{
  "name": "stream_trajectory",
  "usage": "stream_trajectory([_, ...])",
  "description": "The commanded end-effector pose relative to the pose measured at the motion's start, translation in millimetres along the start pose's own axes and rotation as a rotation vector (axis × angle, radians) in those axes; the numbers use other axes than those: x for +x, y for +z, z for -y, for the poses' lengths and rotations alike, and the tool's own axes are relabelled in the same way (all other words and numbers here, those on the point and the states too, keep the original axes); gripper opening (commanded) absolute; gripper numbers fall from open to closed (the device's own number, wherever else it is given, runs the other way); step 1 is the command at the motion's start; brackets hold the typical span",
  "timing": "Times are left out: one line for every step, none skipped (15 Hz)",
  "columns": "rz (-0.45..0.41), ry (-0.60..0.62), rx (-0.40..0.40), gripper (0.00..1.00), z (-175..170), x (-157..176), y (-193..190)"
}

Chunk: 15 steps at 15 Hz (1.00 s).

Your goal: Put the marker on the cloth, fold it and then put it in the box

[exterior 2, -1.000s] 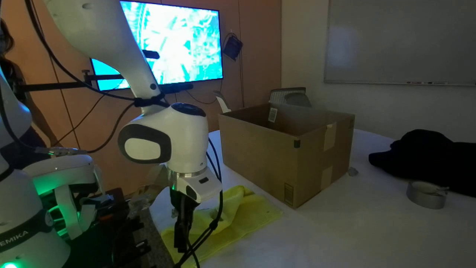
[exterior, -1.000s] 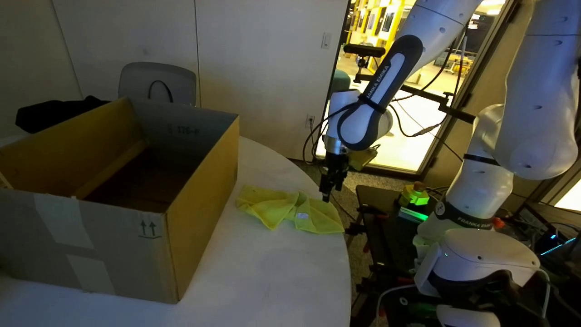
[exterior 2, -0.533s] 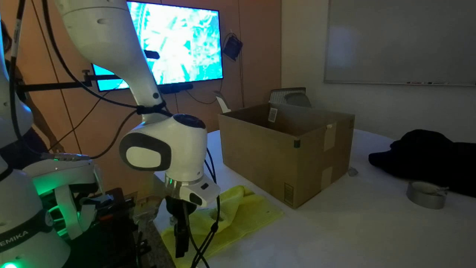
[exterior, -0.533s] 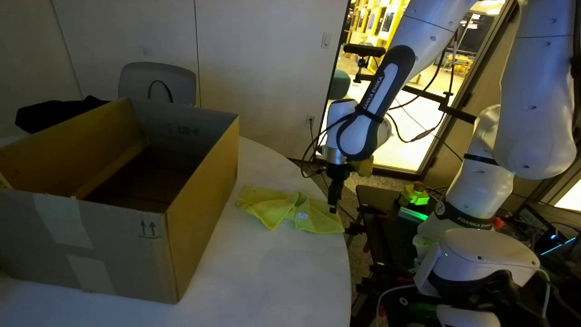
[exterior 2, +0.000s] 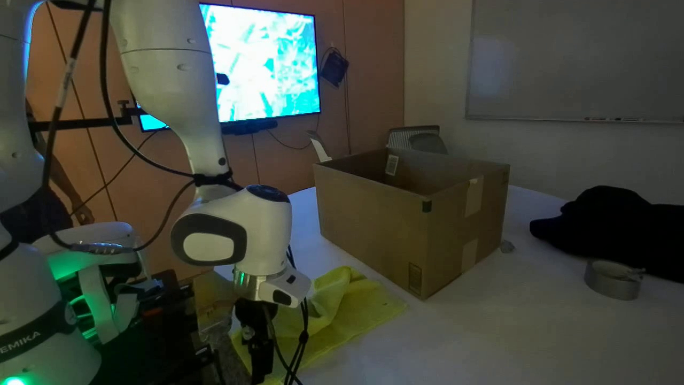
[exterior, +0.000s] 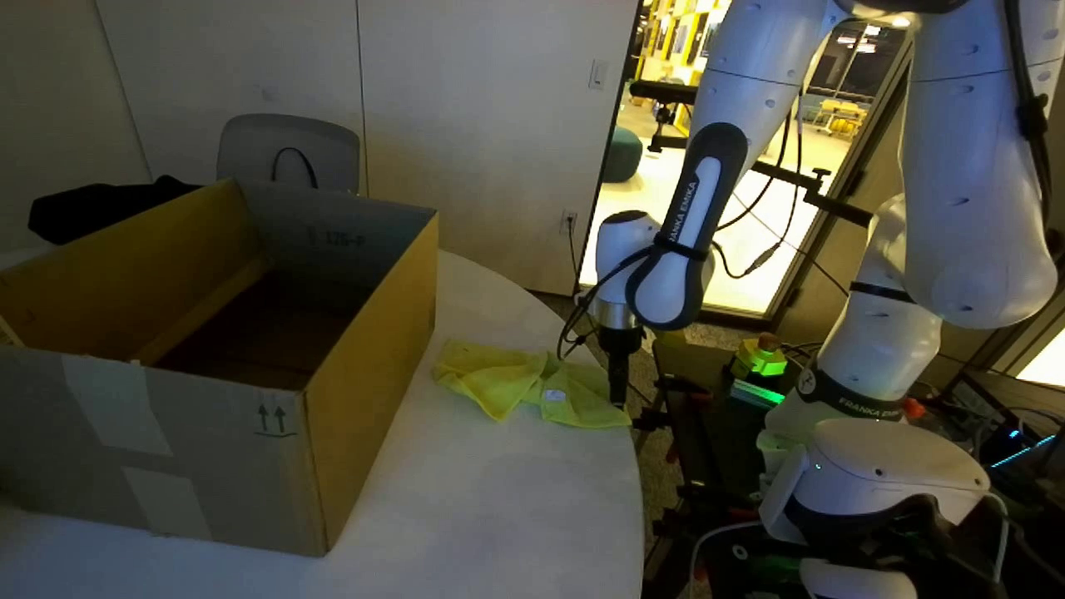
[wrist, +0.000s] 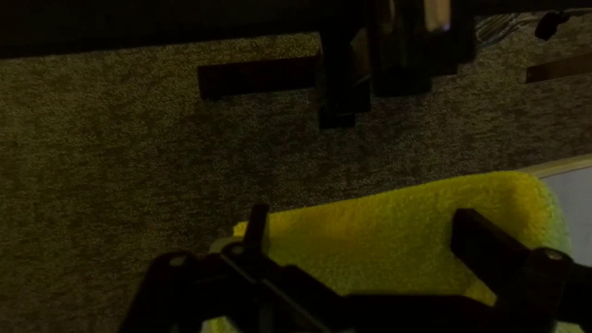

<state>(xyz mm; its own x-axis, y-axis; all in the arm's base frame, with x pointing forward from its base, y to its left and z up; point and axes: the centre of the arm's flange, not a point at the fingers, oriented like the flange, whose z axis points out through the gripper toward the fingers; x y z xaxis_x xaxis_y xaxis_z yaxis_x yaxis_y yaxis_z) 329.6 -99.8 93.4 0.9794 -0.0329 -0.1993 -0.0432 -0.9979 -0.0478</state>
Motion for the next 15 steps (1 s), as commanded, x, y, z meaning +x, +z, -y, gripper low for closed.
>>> stream_trajectory([-0.014, -0.02, -0.016, 0.81, 2.3, -11.9, 11.9])
stream_trajectory([-0.014, -0.022, -0.014, 0.72, 1.9, -11.7, 11.5])
stream_trajectory([-0.014, -0.024, -0.013, 0.58, 1.8, -11.7, 11.8])
stream_trajectory([-0.013, -0.027, -0.011, 0.49, 1.8, -11.5, 12.4])
stream_trajectory([-0.011, -0.027, -0.007, 0.42, 1.7, -10.9, 12.2])
stream_trajectory([-0.01, -0.026, -0.007, 0.33, 1.6, -10.5, 11.6])
stream_trajectory([-0.01, -0.027, -0.006, 0.27, 1.5, -10.1, 10.6])
stream_trajectory([-0.011, -0.022, -0.005, 0.2, 0.9, -9.1, 8.8])
stream_trajectory([-0.012, -0.016, -0.004, 0.12, -0.1, -8.8, 7.5])
stream_trajectory([-0.014, -0.014, -0.002, 0.06, -1.2, -8.1, 4.1])
stream_trajectory([-0.017, -0.006, -0.007, 0.02, -2.5, -7.8, 0.9])
stream_trajectory([-0.025, 0.003, -0.014, 0.01, -4.1, -7.9, -6.2])
stream_trajectory([-0.034, 0.009, -0.02, 0.0, -6.5, -8.2, -14.1])
stream_trajectory([-0.044, 0.02, -0.025, 0.0, -8.2, -8.6, -21.0])
stream_trajectory([-0.063, 0.028, -0.033, 0.02, -9.2, -9.0, -31.9])
